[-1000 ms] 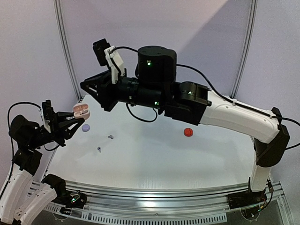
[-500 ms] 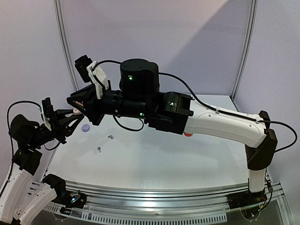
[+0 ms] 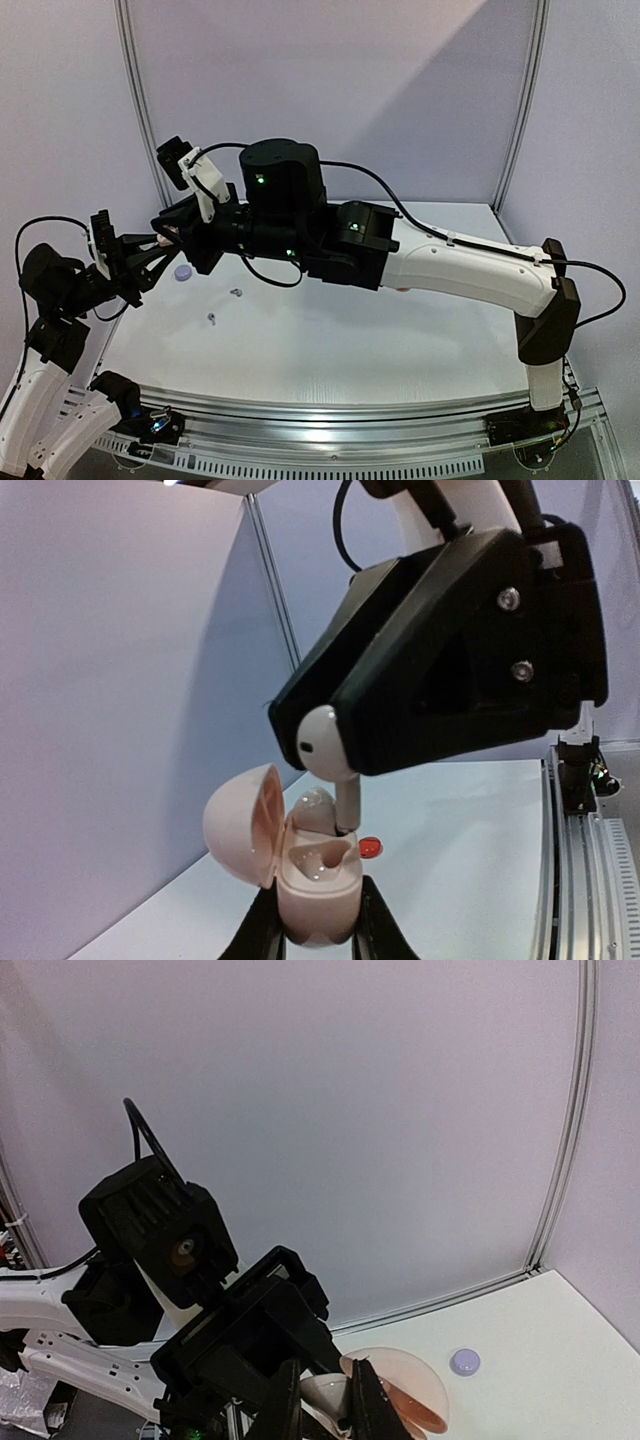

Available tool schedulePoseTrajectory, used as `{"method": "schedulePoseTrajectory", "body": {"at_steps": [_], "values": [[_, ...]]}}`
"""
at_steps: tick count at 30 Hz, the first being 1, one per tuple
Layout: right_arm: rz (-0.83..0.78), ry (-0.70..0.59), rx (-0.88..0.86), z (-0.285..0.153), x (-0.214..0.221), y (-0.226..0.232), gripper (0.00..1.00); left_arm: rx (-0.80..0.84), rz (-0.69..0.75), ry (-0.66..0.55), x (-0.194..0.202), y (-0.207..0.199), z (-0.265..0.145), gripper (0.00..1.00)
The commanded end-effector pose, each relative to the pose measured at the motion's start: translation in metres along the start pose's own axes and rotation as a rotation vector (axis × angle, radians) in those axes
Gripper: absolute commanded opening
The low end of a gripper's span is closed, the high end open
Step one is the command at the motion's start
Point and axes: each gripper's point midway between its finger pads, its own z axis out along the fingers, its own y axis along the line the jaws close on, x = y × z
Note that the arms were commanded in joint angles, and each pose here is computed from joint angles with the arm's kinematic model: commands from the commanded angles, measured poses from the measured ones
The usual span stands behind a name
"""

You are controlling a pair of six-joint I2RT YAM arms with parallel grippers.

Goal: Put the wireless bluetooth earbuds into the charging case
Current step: Insert the left earbud into the left side groove of the charging case.

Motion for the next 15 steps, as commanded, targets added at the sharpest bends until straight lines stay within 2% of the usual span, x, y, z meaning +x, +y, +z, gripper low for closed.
{"method": "schedulePoseTrajectory", "body": {"at_steps": [1,15], "values": [[-0.016,0.02,0.049,0.004,0.006,-0.006,0.0,0.005,0.025,-0.008,-0.008,-0.002,0.0,0.0],[-0.033,0.047,0.03,0.011,0.02,-0.004,0.0,0.007,0.019,-0.006,-0.007,-0.001,0.001,0.0]]}}
